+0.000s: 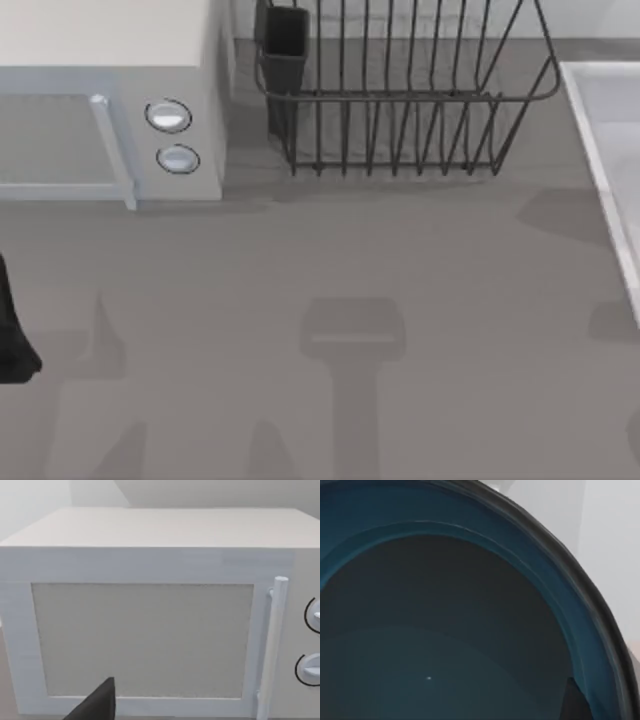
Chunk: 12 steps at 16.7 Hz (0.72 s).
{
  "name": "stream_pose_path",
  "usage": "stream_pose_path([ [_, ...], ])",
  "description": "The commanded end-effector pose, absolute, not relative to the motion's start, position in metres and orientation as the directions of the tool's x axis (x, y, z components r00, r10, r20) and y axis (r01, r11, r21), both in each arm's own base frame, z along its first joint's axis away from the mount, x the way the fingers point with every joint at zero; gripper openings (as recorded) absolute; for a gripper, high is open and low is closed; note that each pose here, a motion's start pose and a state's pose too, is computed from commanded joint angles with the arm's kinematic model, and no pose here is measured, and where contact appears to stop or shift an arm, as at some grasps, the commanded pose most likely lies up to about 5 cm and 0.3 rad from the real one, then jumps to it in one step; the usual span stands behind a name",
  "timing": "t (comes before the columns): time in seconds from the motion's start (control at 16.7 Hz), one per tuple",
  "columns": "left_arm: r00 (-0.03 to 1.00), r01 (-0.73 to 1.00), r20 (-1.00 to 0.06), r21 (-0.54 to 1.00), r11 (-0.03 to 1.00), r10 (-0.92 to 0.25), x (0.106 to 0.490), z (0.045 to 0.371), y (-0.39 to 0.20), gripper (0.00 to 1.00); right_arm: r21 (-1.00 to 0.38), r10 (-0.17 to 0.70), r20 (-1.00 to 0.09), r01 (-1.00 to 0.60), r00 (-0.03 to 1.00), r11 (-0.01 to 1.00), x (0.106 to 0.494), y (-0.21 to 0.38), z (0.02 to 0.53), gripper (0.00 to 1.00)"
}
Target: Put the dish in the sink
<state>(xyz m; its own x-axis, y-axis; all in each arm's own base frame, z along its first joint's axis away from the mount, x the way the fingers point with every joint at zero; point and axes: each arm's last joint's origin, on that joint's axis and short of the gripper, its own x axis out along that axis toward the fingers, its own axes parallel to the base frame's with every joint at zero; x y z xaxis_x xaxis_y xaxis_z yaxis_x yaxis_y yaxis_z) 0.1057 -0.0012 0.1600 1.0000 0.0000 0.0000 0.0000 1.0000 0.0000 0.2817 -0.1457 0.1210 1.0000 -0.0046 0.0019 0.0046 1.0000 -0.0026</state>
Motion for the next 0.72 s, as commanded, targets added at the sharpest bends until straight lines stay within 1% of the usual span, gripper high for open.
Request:
stream_pose_path([
  [0.18, 1.0, 0.0, 0.0, 0.0, 1.0, 0.0, 0.106, 0.16, -0.001, 1.0, -0.01, -0.007, 0.014, 0.007, 1.0, 1.0, 0.276, -0.142, 0.087, 0.0],
  [0.36, 1.0, 0.0, 0.0, 0.0, 1.0, 0.0, 0.106, 0.16, -0.001, 1.0, -0.003, -0.009, 0.004, 0.009, 1.0, 1.0, 0.269, -0.138, 0.064, 0.0],
  [0.72, 1.0, 0.0, 0.0, 0.0, 1.0, 0.0, 0.106, 0.16, -0.001, 1.0, 0.0, -0.01, 0.0, 0.01, 1.0, 1.0, 0.267, -0.136, 0.059, 0.0],
])
